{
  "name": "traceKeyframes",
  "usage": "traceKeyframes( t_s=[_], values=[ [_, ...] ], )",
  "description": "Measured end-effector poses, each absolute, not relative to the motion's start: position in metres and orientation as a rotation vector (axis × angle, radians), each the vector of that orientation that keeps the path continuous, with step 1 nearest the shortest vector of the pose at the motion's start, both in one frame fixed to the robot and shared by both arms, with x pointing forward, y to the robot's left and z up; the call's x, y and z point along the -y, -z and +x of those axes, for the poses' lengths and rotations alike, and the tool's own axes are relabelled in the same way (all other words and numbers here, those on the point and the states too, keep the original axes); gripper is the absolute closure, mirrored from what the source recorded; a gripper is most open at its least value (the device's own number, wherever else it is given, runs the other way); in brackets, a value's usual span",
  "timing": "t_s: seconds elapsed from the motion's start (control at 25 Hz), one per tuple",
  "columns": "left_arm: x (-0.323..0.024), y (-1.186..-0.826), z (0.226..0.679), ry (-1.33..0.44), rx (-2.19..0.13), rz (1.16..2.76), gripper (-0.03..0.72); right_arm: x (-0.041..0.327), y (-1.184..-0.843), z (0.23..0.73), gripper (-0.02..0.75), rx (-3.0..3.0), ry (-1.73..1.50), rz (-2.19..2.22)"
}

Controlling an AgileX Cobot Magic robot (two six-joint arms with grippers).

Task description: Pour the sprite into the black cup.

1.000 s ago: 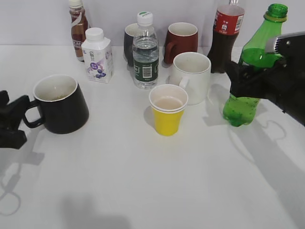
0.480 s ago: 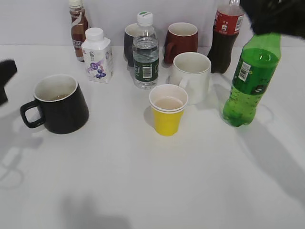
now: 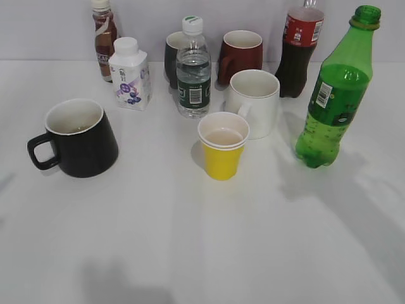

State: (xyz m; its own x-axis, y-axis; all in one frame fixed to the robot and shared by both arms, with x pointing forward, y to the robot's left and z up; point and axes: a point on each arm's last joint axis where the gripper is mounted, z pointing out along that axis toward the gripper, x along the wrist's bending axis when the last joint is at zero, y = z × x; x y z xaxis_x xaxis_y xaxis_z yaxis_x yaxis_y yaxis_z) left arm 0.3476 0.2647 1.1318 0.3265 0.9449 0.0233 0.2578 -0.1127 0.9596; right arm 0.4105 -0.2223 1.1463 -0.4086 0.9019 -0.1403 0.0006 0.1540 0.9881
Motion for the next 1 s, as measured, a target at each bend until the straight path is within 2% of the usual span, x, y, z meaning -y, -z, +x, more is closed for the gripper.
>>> traceKeyframes(
  t_s=[0.12, 0.36, 0.52, 0.64, 0.84, 1.0],
  values=[
    [-0.276, -1.130, 0.316, -0.854, -1.148, 1.650, 0.327, 0.240, -1.150, 0.367, 0.110, -1.705, -1.318, 0.950],
    [-0.301, -1.110, 0.255, -0.814, -1.269, 1.765, 0.327, 0.274, -1.125, 0.294, 0.131, -1.975, -1.102, 1.204],
    [-0.315, -1.097, 0.223, -0.823, -1.325, 1.744, 0.327, 0.294, -1.105, 0.257, 0.146, -2.047, -0.998, 1.301],
    [-0.319, -1.084, 0.212, -0.849, -1.308, 1.706, 0.327, 0.303, -1.089, 0.242, 0.151, -2.021, -0.989, 1.309],
    [-0.316, -1.060, 0.220, -0.797, -1.358, 1.776, 0.327, 0.306, -1.056, 0.238, 0.152, -2.037, -0.959, 1.324],
    [-0.313, -1.059, 0.229, -0.834, -1.305, 1.719, 0.327, 0.303, -1.055, 0.243, 0.152, -1.988, -1.013, 1.286]
  ],
)
